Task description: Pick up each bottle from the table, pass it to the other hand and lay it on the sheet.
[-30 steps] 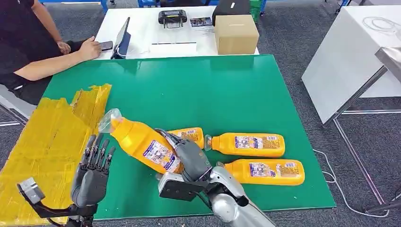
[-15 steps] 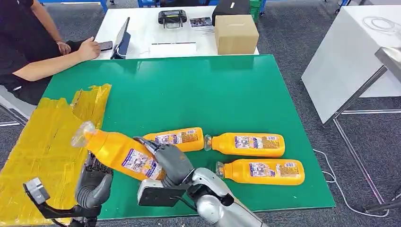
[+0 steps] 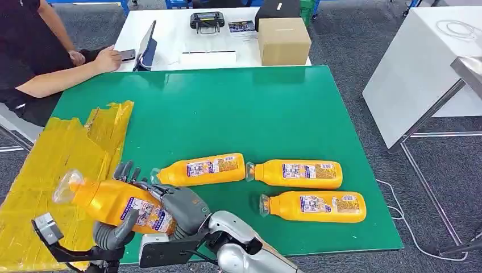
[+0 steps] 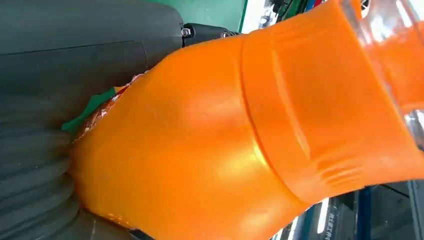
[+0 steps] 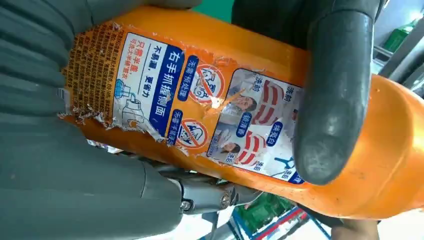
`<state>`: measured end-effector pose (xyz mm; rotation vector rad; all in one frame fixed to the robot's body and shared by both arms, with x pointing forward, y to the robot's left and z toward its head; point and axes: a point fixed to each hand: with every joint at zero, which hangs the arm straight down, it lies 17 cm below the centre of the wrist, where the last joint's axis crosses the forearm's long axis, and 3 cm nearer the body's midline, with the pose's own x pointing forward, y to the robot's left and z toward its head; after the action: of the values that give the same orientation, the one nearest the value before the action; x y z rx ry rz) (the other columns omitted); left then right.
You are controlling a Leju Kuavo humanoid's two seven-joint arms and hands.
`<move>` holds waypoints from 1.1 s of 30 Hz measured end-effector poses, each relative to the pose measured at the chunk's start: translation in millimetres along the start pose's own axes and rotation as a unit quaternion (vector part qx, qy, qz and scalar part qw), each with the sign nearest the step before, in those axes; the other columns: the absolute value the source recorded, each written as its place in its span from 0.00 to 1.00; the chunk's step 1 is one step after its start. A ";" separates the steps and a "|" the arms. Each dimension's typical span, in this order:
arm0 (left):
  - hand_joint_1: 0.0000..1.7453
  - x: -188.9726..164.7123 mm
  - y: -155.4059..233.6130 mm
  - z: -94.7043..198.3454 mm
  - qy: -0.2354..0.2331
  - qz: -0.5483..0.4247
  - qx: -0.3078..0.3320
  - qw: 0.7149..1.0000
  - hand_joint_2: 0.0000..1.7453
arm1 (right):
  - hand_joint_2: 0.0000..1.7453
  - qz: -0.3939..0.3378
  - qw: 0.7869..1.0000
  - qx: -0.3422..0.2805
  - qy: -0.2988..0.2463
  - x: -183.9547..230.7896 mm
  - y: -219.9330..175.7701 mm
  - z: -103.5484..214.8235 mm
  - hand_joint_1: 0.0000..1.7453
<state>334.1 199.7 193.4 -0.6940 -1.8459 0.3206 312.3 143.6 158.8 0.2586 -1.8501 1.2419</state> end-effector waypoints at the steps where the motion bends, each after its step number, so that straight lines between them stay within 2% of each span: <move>1: 1.00 0.0 0.3 -0.1 0.000 0.000 0.001 1.000 1.00 | 1.00 0.000 1.000 0.002 0.000 0.4 1.6 -0.5 1.00; 17: 1.00 4.0 0.1 0.2 -0.010 0.007 0.000 1.000 1.00 | 1.00 0.004 1.000 0.020 0.000 1.3 11.6 -9.3 1.00; 26: 1.00 4.6 -0.3 0.2 -0.013 0.002 -0.001 1.000 1.00 | 1.00 0.010 1.000 0.006 0.006 -2.2 6.8 -9.9 1.00; 27: 1.00 4.6 -0.2 0.1 -0.013 0.002 -0.001 1.000 1.00 | 1.00 0.011 1.000 0.002 0.007 -2.8 5.3 -10.1 0.30; 28: 1.00 4.5 0.2 -0.1 -0.013 0.001 0.000 1.000 1.00 | 1.00 0.014 1.000 -0.002 0.009 -4.0 3.2 -10.1 0.00; 33: 1.00 6.6 1.9 -8.6 -0.020 -0.031 0.004 0.999 1.00 | 1.00 0.047 0.998 -0.043 0.012 -7.1 -16.9 -11.5 0.00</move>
<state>341.0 204.2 200.8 -0.6276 -1.8988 0.3021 332.7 143.1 166.0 0.1100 -1.9072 1.2207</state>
